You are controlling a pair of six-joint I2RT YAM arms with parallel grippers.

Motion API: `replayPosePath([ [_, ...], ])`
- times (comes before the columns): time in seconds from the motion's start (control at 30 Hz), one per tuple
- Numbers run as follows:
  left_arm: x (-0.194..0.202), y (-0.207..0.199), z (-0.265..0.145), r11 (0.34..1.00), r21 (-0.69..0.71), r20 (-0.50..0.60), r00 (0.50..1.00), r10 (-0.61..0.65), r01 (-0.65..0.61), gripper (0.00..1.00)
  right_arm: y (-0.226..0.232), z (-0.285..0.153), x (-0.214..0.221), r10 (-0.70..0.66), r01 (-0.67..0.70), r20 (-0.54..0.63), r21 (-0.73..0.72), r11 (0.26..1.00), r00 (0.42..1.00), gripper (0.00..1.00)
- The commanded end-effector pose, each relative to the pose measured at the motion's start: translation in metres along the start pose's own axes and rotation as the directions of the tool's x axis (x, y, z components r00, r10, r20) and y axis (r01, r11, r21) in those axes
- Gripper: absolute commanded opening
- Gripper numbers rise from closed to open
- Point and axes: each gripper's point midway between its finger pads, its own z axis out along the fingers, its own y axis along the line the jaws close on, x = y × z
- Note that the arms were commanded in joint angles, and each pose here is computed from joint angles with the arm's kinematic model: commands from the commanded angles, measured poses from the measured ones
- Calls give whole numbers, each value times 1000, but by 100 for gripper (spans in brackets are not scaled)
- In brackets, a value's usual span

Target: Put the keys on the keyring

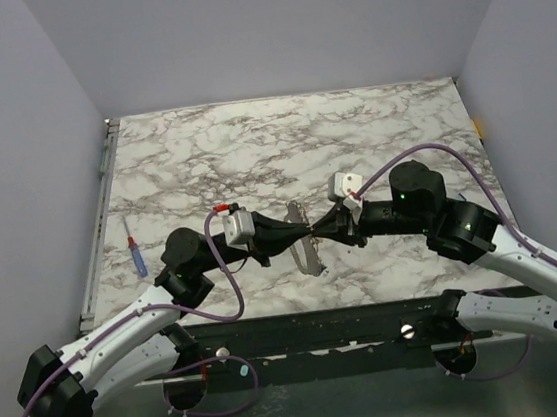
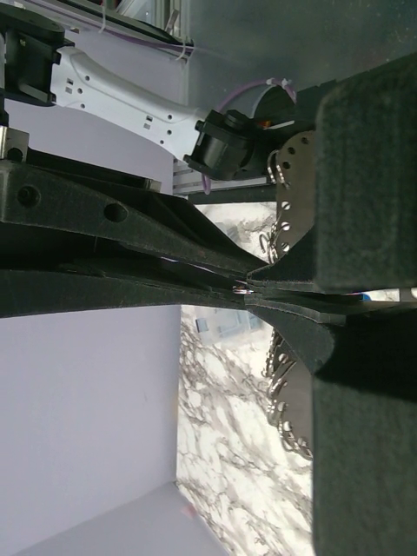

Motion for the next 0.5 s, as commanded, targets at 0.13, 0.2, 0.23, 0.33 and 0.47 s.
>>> replayPosePath([
  [0.13,-15,-4,-1,999,12,52,998,30,-31,0,1,2,-13,-27,28,44,-22,999,999,17],
  [0.2,-15,-4,-1,999,11,52,998,30,-31,0,1,3,-14,-30,32,48,-21,999,998,16],
  [0.23,-15,-4,-1,999,12,52,998,29,-30,0,1,3,-14,-32,33,48,-21,999,998,15],
  [0.33,-15,-4,-1,999,13,52,998,29,-30,0,0,5,-13,-34,35,43,-19,999,998,13],
  [0.47,-16,-5,-2,1000,13,53,998,28,-28,0,-1,6,-12,-35,36,40,-20,999,999,11],
])
